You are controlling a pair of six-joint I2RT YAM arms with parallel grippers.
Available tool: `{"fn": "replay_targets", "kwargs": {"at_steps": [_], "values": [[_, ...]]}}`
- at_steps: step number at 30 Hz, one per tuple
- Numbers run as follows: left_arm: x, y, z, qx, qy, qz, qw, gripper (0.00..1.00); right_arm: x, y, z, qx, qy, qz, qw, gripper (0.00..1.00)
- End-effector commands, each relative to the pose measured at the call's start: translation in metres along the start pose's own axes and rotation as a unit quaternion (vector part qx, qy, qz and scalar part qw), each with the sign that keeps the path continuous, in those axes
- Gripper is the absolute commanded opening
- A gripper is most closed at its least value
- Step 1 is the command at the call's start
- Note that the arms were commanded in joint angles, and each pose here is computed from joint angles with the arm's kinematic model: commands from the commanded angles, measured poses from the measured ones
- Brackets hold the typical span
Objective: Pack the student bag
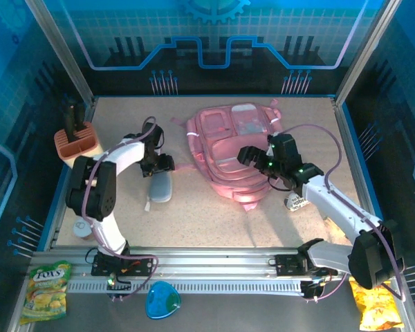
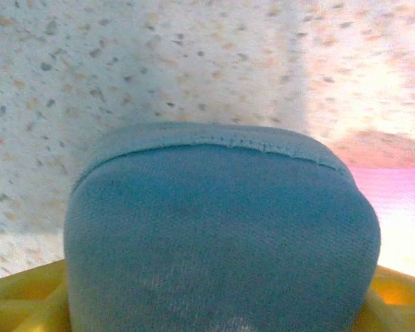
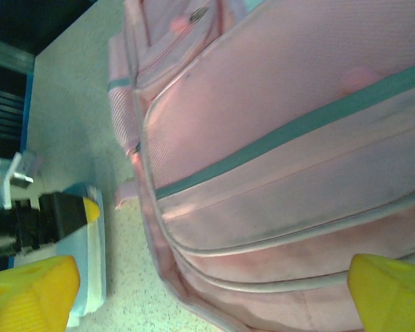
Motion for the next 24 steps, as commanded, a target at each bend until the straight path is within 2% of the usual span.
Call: {"fn": "replay_targets", "kwargs": {"at_steps": [1,5,10,13,19,24], "values": [[-0.017,-0.033,-0.003,-0.05,-0.028,0.105,0.993,0.66,0.024,0.008,0.006,-0.001,-0.059,-0.027,0.998,1.0],[-0.032,-0.059,-0.002,-0.09,-0.057,0.197,0.975,0.65,0.052,0.025,0.024,0.024,-0.105,-0.059,0.992,1.0],[-0.048,-0.078,-0.001,-0.114,-0.086,0.277,0.95,0.63,0.083,0.043,0.048,0.053,-0.144,-0.11,0.982,1.0],[-0.056,-0.083,0.0,-0.115,-0.089,0.3,0.943,0.63,0.098,0.051,0.058,0.071,-0.16,-0.14,0.975,0.98],[-0.063,-0.082,0.001,-0.107,-0.088,0.314,0.939,0.63,0.119,0.062,0.074,0.104,-0.18,-0.189,0.96,0.96],[-0.065,-0.078,0.0,-0.101,-0.095,0.322,0.937,0.63,0.124,0.074,0.083,0.127,-0.178,-0.186,0.958,0.9]]}}
Point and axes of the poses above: each hand's point on the last joint's axis, 136 mm out from that joint toward the fingers, its own y axis out along the fingers, its own x axis along the line the jaws close on, z = x × y, the point moved 10 cm from there along -y, back along the fingers, and after that the axes turned 7 degrees about y, right-handed, at the moved point
